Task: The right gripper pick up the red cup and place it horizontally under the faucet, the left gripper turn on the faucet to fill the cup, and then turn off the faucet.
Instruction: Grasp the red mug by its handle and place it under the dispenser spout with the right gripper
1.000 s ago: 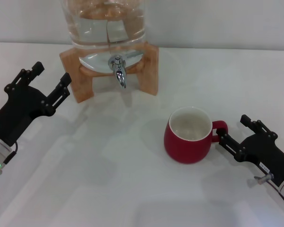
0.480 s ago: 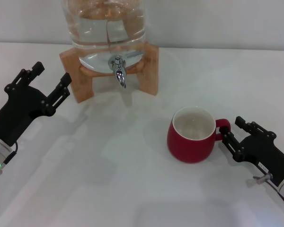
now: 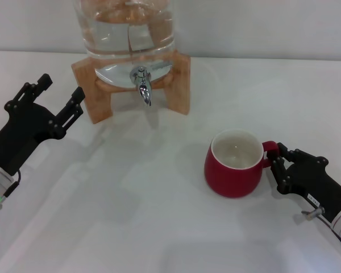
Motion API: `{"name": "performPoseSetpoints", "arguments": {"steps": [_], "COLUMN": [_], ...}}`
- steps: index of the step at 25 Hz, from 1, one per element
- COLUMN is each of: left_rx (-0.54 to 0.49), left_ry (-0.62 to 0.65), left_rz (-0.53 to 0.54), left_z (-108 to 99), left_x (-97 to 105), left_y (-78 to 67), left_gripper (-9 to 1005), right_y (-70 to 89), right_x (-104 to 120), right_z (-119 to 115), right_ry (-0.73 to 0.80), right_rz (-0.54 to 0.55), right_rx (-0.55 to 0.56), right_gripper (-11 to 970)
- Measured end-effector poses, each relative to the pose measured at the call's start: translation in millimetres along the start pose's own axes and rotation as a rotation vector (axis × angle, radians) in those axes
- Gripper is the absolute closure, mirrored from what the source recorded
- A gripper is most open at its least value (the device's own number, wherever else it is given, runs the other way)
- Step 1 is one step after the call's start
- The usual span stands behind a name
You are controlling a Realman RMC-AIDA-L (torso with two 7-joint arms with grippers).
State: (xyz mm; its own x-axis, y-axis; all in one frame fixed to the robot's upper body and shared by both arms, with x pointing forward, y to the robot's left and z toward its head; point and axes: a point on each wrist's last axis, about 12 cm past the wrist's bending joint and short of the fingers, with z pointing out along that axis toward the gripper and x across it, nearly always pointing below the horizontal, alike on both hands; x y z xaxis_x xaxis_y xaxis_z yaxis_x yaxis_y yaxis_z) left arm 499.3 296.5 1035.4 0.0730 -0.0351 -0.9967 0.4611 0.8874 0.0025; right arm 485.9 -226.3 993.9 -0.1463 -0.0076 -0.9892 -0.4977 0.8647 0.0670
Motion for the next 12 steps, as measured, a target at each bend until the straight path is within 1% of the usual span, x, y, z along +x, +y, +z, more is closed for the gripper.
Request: {"name": "performPoseSetpoints", "arguments": {"steps": [2, 12], "left_rx": [0.0, 0.002], "left_ry": [0.0, -0.003], "left_rz": [0.0, 0.0], "left_z": [0.0, 1.9], "left_x": [0.0, -0.6], "left_y": [0.0, 0.0], "left_gripper": [240, 240], "right_y": [0.2, 0.8], "right_x": [-0.2, -1.7], "right_z": [0.4, 2.9], "right_ry": [0.0, -0.002], "right_rz": [-0.001, -0.01], "right_rx": [-0.002, -0.011], "right_gripper": [812, 814]}}
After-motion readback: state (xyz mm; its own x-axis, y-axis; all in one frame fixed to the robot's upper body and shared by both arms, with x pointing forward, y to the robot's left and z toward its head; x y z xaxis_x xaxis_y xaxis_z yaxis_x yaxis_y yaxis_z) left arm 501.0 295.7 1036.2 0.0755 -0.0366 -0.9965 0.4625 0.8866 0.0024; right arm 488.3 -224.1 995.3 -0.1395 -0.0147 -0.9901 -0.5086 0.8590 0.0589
